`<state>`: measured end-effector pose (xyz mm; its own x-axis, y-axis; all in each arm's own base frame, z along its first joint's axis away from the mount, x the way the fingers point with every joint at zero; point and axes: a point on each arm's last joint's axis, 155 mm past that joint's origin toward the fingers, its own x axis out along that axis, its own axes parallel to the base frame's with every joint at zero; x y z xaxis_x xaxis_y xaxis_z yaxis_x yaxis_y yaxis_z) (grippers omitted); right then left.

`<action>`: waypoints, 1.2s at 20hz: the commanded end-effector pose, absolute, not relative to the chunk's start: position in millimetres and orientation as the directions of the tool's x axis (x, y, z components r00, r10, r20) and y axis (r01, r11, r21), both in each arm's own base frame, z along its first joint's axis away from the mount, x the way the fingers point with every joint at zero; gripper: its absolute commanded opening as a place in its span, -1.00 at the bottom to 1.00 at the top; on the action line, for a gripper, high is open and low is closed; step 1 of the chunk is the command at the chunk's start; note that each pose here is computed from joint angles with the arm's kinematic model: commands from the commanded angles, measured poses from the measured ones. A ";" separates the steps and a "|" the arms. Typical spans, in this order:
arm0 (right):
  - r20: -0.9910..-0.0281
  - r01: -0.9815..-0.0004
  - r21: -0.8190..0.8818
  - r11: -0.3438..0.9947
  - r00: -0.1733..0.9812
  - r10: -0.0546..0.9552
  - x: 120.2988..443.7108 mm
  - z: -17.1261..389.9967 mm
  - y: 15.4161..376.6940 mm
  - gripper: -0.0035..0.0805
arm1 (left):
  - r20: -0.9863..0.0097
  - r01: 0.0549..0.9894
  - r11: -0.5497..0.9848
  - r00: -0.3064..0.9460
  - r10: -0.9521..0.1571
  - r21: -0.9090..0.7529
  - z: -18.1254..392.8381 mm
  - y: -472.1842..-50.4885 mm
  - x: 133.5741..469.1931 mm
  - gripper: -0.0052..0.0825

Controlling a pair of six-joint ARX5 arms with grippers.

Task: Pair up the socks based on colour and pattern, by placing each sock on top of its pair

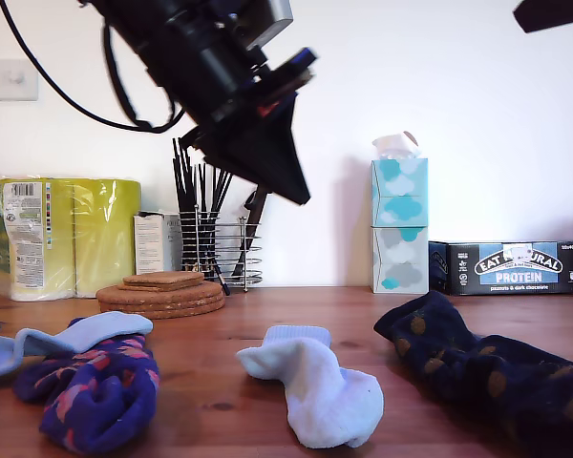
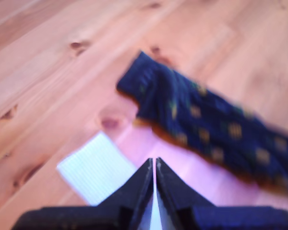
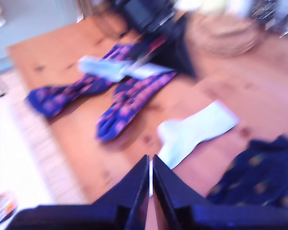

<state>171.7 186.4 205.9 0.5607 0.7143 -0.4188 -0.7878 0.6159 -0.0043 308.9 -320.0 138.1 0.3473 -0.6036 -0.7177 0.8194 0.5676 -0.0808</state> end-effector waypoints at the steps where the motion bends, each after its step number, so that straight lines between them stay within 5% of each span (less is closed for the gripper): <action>1: -0.394 -0.774 -0.023 0.633 0.589 0.706 181.5 207.4 189.0 -0.95 | -0.742 0.834 0.544 0.308 -0.595 -0.090 127.2 -304.7 305.0 -0.93; 4: -0.353 -0.783 -0.028 0.621 0.589 0.726 186.4 217.2 196.7 -0.95 | -0.742 0.829 0.549 0.302 -0.598 -0.105 135.5 -280.8 309.2 -0.93; 9: -0.453 -0.840 0.019 0.542 0.476 0.754 177.7 187.4 211.7 -0.95 | -0.750 0.769 0.632 0.364 -0.552 -0.092 131.5 -227.0 312.1 -0.93; 17: -0.441 -0.865 0.055 0.499 0.428 0.789 176.1 187.6 224.0 -0.95 | -0.868 0.673 0.736 0.322 -0.377 -0.071 98.0 -137.1 286.2 -0.88; 20: -0.426 -0.867 0.055 0.495 0.428 0.797 176.7 191.4 225.8 -0.95 | -0.880 0.617 0.787 0.373 -0.293 0.000 93.1 -123.5 300.0 0.24; 21: -0.425 -0.865 0.062 0.497 0.428 0.798 176.7 191.8 226.0 -0.95 | -0.888 0.601 0.799 0.382 -0.256 0.028 89.3 -119.0 303.1 0.39; 24: -0.422 -0.865 0.064 0.498 0.429 0.799 176.9 192.5 226.4 -0.95 | -0.922 0.608 0.784 0.363 -0.137 0.123 69.9 -103.0 306.0 0.39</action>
<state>179.1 225.9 200.7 0.4380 0.7985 -0.4130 -0.8623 0.5031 0.0581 308.1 -107.2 83.5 0.3945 -0.1686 -0.9033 0.5986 0.7930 0.1134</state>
